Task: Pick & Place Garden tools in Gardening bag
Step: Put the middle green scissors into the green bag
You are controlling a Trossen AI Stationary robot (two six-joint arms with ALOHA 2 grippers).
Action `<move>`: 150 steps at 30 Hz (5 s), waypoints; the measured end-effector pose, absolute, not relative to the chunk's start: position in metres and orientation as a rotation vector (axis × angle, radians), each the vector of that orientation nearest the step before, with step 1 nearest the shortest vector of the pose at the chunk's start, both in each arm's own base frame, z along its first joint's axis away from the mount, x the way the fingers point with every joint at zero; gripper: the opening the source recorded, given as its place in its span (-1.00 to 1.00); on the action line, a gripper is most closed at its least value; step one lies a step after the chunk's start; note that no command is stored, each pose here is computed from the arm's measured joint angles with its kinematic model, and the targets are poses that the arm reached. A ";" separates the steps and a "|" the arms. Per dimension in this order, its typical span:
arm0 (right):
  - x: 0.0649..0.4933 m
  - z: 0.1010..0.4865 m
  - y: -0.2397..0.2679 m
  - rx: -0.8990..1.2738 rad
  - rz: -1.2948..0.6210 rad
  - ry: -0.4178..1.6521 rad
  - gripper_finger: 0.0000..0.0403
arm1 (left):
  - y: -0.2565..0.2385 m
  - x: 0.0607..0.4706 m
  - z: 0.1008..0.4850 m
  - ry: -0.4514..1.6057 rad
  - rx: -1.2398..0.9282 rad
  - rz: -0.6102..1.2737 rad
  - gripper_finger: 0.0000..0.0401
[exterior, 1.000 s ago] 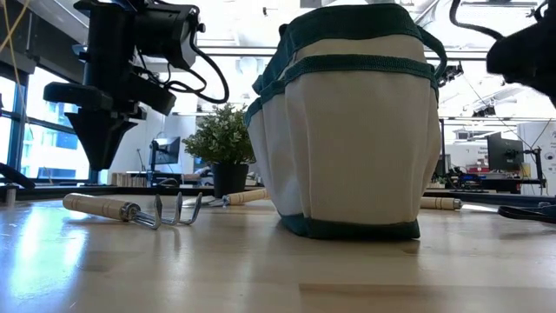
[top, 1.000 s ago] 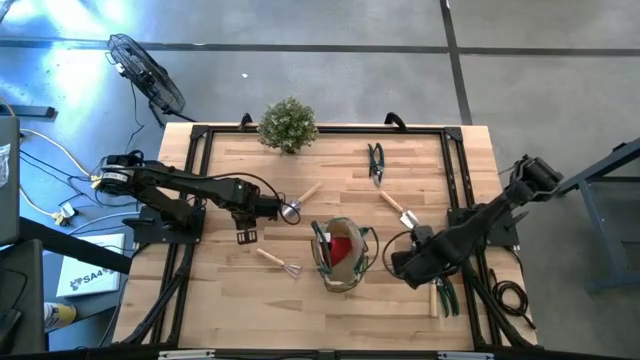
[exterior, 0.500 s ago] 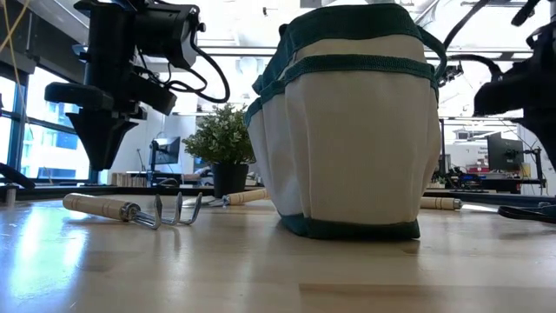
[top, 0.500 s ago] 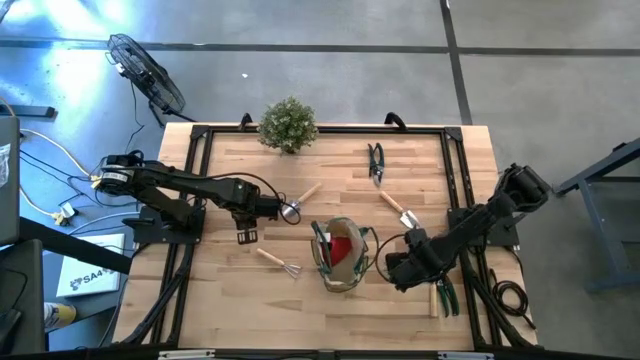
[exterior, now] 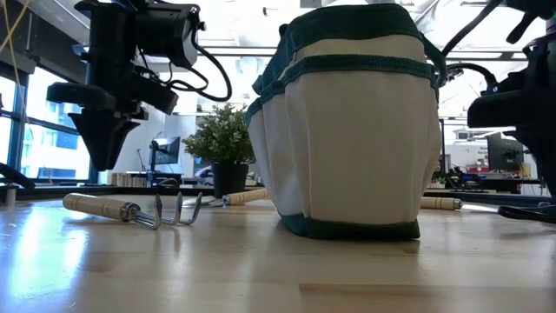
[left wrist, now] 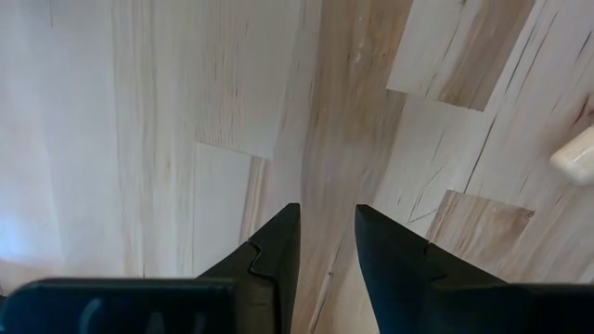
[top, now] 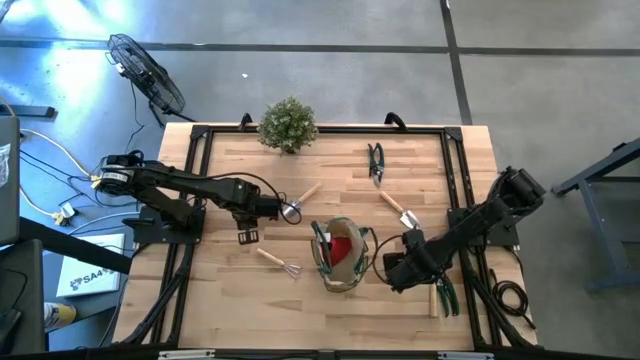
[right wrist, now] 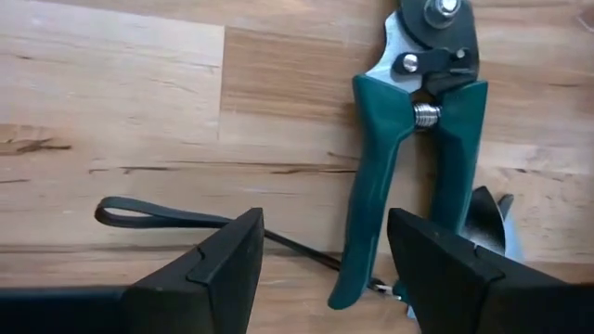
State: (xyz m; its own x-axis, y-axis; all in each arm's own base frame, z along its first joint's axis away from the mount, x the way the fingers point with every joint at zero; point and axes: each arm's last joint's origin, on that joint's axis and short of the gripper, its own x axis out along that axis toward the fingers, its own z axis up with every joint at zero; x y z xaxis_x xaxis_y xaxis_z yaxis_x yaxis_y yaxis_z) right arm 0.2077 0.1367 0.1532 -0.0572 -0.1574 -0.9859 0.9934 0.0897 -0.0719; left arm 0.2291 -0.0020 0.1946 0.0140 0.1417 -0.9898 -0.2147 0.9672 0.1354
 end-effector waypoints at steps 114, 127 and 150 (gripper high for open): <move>0.204 0.133 0.134 0.952 -1.105 1.216 -0.84 | -0.002 0.231 0.195 1.509 -0.065 0.278 -0.50; 0.203 0.133 0.137 0.870 -1.043 1.192 -0.83 | -0.002 0.231 0.195 1.508 -0.063 0.275 -0.50; 0.189 0.198 0.182 0.730 -1.093 1.204 -0.83 | -0.002 0.231 0.195 1.508 -0.066 0.278 -0.50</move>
State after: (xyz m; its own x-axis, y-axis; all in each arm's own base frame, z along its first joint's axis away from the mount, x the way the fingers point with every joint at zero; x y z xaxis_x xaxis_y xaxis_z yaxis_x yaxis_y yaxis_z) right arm 0.1888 0.1821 0.1980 -0.0072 -0.2644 -0.9644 0.9343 0.3419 -0.1007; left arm 0.2314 -0.0020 0.1946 0.0381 0.1403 -0.9894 -0.2213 0.9667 0.1286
